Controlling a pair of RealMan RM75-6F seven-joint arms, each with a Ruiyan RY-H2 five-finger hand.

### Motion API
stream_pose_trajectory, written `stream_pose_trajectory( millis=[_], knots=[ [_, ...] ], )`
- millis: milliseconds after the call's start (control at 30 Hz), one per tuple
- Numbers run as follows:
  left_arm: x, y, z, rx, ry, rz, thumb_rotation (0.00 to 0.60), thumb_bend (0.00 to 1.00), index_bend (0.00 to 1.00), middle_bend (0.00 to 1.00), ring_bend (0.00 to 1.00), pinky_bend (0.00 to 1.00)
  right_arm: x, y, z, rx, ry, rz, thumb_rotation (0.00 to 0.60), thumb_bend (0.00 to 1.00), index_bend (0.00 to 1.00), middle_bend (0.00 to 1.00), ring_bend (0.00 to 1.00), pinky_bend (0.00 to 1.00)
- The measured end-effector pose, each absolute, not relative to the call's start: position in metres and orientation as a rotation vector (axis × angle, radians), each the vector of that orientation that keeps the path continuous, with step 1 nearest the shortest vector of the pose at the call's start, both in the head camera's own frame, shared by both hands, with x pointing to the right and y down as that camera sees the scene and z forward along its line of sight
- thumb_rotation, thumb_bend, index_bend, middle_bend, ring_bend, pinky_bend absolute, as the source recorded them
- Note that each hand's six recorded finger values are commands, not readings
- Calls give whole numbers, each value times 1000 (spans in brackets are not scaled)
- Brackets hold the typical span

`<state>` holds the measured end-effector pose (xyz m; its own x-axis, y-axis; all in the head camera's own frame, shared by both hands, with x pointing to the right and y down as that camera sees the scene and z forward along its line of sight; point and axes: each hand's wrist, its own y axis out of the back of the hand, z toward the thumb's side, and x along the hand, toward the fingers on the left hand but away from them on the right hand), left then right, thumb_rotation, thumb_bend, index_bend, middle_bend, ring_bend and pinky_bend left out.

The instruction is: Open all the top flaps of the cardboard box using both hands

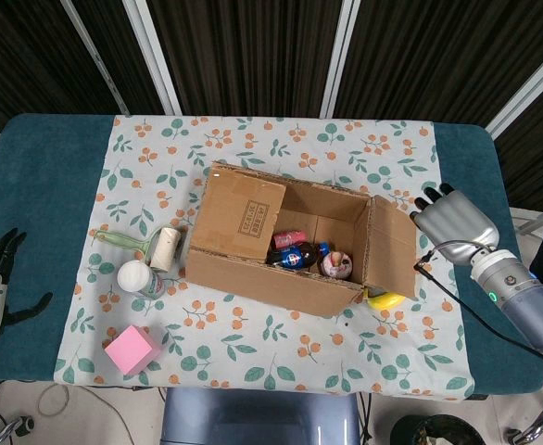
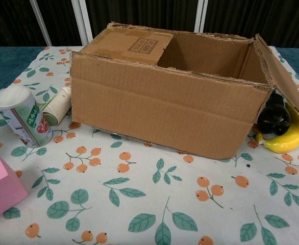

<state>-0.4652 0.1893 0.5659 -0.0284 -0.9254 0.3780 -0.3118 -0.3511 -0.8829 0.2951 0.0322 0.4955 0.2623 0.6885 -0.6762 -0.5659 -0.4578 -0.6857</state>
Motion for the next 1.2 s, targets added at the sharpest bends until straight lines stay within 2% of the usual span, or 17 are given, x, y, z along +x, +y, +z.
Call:
stream_pose_trajectory(
  millis=[167, 233, 400, 500, 567, 667, 967, 1200],
  knots=[
    [-465, 189, 566, -1679, 1290, -1401, 600, 210, 0, 0, 0, 11, 302, 34, 497, -1450, -190, 1458, 600, 982, 457, 257, 192, 234],
    [-465, 188, 567, -1672, 1277, -1404, 600, 210, 0, 0, 0, 11, 305, 34, 496, -1448, -247, 1456, 600, 910, 436, 227, 185, 234],
    [-465, 187, 570, -1659, 1248, -1425, 600, 210, 0, 0, 0, 11, 320, 38, 491, -1423, -438, 1443, 600, 637, 289, 143, 136, 229],
    [-465, 186, 571, -1648, 1236, -1430, 600, 210, 0, 0, 0, 11, 332, 45, 488, -1403, -573, 1437, 600, 452, 83, 62, 82, 227],
    [-464, 185, 571, -1640, 1231, -1431, 600, 210, 0, 0, 0, 11, 340, 51, 486, -1394, -654, 1436, 600, 365, 10, 16, 49, 227],
    [-464, 184, 570, -1629, 1225, -1429, 600, 210, 0, 0, 0, 11, 355, 65, 486, -1380, -776, 1437, 600, 284, 0, 0, 24, 227],
    [-452, 173, 565, -1607, 1119, -1413, 600, 210, 0, 0, 0, 11, 394, 119, 497, -1355, -1053, 1444, 600, 259, 0, 0, 0, 224],
    [-418, 140, 551, -1650, 917, -1353, 600, 216, 0, 0, 0, 13, 418, 158, 524, -1348, -1136, 1484, 600, 296, 0, 0, 0, 223]
  ],
)
